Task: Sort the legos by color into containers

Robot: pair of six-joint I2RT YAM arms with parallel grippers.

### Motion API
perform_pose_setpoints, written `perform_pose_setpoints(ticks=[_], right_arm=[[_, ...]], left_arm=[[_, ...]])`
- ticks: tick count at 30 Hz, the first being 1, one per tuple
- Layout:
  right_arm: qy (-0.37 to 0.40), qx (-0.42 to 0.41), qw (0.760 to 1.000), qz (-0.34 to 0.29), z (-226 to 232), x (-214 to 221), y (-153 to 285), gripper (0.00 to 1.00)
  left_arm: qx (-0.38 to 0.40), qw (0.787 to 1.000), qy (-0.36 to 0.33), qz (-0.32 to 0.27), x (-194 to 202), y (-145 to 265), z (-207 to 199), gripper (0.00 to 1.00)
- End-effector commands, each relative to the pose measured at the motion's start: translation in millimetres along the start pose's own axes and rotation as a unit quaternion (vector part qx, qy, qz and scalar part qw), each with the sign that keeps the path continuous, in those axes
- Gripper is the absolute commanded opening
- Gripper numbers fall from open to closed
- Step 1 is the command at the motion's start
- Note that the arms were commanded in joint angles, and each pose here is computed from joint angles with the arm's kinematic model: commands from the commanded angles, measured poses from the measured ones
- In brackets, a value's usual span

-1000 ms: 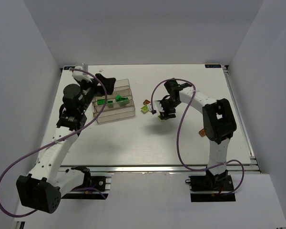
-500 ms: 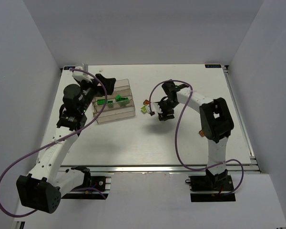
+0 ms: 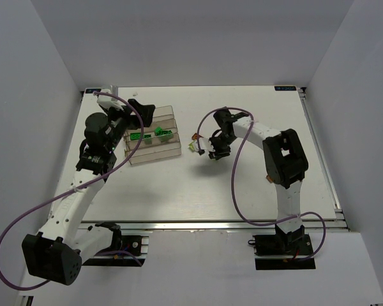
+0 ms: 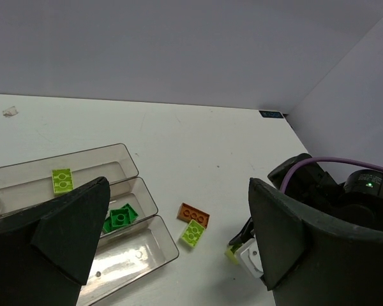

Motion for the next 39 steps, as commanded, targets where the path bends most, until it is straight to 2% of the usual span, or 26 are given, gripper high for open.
perform_pose_setpoints(ticks=[1, 6, 15, 22, 26, 39], right_arm=[[0.008, 0.008, 1.0, -0.004, -9, -10, 11, 0.34], [0.0, 0.061, 0.998, -0.006, -30, -24, 33, 0.18], [0.022, 0.185, 0.982, 0.023, -89, -60, 74, 0.09], [0.053, 0.281, 0.957, 0.048, -147, -98, 87, 0.08], [0.056, 0.296, 0.952, 0.062, -166, -108, 81, 0.08], [0.053, 0.395, 0.915, 0.058, -232, -117, 71, 0.17]], left_arm=[[0.003, 1.0, -0.005, -0.012, -4, 4, -3, 0.98], [0.001, 1.0, -0.006, -0.017, -6, 5, -3, 0.98], [-0.01, 0.999, -0.011, -0.039, -14, 12, -2, 0.98], [-0.019, 0.998, -0.017, -0.061, -22, 19, -1, 0.98], [-0.017, 0.998, -0.019, -0.064, -23, 22, -2, 0.98], [-0.041, 0.992, -0.025, -0.119, -42, 38, -1, 0.98]])
Point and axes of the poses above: each gripper's point midway between its finger pads, its own y axis back along the fingers, its own z axis along the line the jaws close on, x = y × z, the point moved 4 cm from there along y, back along the fingers, and after that the axes turned 15 degrees about y, right-handed, at the moved point
